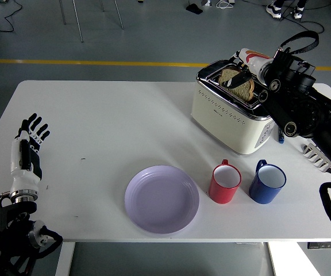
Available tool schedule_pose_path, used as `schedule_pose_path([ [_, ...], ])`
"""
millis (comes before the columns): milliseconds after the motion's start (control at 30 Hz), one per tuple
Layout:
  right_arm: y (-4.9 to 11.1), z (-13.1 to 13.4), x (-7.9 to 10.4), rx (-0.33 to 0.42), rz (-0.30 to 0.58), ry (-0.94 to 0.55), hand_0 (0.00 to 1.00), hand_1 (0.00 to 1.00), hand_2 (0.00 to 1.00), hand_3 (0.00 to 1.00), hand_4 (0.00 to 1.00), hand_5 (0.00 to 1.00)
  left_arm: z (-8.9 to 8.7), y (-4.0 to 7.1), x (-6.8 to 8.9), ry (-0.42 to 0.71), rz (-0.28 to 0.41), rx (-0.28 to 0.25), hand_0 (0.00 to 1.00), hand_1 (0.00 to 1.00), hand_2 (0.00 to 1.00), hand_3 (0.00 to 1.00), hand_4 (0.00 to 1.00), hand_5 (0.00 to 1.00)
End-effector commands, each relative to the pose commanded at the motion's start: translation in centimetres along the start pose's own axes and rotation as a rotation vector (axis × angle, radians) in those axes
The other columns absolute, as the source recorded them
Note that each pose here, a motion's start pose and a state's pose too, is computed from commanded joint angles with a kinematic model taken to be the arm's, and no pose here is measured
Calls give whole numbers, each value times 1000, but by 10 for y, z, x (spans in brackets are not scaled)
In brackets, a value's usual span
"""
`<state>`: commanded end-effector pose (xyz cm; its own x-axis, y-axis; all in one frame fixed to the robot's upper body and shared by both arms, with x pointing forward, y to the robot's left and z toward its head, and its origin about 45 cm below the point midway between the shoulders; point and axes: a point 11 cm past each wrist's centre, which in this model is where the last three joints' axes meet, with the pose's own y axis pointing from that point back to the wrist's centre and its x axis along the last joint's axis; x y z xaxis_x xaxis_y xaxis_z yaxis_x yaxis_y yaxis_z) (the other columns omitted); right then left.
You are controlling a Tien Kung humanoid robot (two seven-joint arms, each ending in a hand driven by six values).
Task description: Push plate across desktop,pick up the break from the machine,place the break in the plate
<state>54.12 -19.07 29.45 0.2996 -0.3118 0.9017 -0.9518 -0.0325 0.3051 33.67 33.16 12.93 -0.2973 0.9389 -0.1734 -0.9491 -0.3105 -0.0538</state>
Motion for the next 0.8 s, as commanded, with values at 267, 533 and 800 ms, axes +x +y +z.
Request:
schedule_pose_path([
  [267, -1, 4, 4, -23, 28, 33, 593, 613, 575, 746, 830, 292, 0, 0, -2, 1, -5, -2, 762, 799, 867, 836, 591, 998],
  [533, -2, 8, 3, -37, 36, 47, 476, 533, 526, 682, 820, 280, 1, -1, -2, 3, -3, -5, 762, 799, 866, 836, 593, 998],
  [800, -3, 10, 2, -40, 35, 48, 348, 446, 458, 589, 801, 264, 1, -1, -2, 3, -2, -6, 761, 800, 866, 836, 595, 998],
])
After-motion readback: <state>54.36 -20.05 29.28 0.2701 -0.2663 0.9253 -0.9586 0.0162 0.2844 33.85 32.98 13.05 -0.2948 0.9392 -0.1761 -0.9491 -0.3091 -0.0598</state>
